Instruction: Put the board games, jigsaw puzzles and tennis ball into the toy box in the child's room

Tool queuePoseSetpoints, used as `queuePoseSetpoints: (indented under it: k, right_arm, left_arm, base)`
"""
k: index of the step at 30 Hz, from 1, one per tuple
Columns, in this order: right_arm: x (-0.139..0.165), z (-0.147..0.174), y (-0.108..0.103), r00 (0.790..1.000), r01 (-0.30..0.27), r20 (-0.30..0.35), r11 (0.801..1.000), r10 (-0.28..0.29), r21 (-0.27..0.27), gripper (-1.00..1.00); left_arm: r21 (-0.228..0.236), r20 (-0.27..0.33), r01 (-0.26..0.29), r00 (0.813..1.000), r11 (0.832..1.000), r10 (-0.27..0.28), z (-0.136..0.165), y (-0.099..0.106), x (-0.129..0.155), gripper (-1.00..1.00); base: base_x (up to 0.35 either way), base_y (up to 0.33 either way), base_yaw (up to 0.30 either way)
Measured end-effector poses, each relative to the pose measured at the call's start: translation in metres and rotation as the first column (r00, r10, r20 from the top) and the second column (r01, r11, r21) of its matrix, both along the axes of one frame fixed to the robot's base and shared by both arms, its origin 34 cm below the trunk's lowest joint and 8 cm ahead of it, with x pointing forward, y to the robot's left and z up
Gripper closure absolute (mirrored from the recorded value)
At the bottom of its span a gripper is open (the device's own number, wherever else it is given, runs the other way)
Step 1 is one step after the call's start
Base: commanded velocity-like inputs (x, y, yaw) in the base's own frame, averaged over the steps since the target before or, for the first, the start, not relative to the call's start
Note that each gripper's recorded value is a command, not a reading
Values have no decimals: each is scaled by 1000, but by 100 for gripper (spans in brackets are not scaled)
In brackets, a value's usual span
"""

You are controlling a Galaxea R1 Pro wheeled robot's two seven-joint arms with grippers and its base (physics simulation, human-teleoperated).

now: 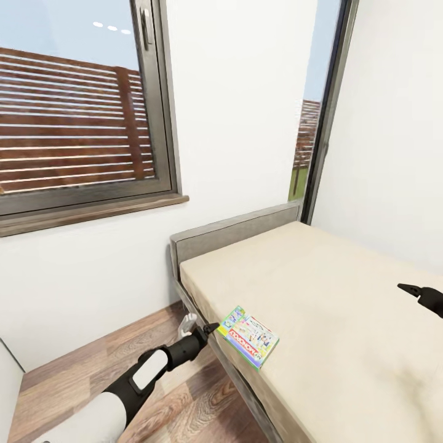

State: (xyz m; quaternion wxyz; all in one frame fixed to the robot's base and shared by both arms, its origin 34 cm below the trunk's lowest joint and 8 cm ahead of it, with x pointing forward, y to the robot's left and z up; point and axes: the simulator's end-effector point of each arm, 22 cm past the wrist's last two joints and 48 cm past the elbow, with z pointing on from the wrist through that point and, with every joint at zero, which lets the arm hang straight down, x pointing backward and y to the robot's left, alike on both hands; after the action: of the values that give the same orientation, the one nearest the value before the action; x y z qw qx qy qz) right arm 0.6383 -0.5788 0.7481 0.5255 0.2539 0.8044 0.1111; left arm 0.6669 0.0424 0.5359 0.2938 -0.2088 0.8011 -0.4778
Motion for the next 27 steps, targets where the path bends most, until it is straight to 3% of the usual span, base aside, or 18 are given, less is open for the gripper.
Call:
queuePoseSetpoints:
  k: [27]
  right_arm:
    - [-9,9,4,1000,-11,19,999,11,-37,-100]
  left_arm:
    - [2,8,6,1000,1000,-6,2,-2,4,-100]
  base:
    - [0,0,0]
